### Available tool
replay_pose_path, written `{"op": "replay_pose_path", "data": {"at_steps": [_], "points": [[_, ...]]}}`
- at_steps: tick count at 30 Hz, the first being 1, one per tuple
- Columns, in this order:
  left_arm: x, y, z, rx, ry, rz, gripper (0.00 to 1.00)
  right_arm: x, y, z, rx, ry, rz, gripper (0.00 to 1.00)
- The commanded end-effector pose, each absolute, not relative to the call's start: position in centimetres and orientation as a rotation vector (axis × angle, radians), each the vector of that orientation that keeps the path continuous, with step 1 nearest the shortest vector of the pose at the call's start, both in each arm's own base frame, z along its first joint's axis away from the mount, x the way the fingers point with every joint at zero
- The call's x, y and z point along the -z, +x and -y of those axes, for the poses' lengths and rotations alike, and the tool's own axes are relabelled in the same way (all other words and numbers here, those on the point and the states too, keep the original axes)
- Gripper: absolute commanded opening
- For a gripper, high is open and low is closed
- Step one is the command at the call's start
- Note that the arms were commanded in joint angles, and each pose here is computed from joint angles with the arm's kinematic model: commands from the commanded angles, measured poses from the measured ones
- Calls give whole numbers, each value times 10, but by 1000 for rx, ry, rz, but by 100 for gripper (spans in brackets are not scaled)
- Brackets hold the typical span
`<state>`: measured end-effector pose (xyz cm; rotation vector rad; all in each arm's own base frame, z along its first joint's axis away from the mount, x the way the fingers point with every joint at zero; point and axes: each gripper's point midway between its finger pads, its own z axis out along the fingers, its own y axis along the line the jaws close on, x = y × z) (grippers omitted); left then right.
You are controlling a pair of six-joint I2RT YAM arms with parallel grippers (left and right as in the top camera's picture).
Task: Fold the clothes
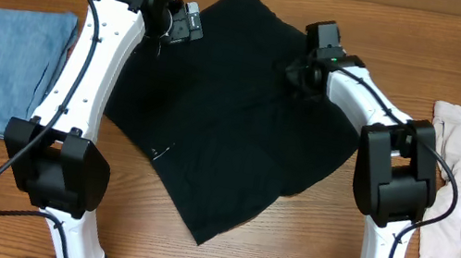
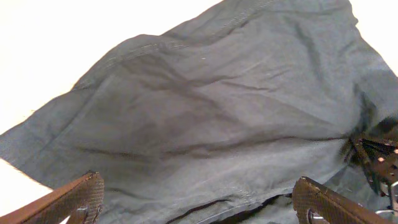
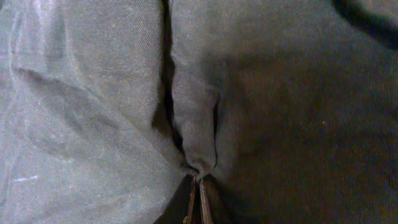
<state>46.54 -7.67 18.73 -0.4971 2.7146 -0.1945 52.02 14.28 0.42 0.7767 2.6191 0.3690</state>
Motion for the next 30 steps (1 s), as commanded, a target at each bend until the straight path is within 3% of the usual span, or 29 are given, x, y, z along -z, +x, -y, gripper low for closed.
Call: {"op": "replay_pose_path", "data": {"at_steps": [1, 8, 19, 23, 24, 26, 30], "points": [[-198, 469, 76, 212, -505, -2685, 100, -6, 516, -98, -264, 859, -2626, 4], [-198, 469, 76, 212, -505, -2685, 100, -32, 475, -20, 3, 1048, -2663, 4], [-198, 469, 76, 212, -505, -2685, 100, -24, 400, -23, 151, 1213, -2904, 4], [-198, 469, 76, 212, -505, -2685, 100, -24, 418, -21, 111, 1119, -2877, 4], [-198, 469, 76, 212, -504, -2685, 100, -26, 425, -19, 96, 1033, -2886, 10], [-198, 469, 76, 212, -505, -2685, 100, -38, 441, -19, 68, 906, -2879, 43], [-198, 469, 76, 212, -505, -2685, 100, -90, 470, -21, 26, 749, -2829, 63]]}}
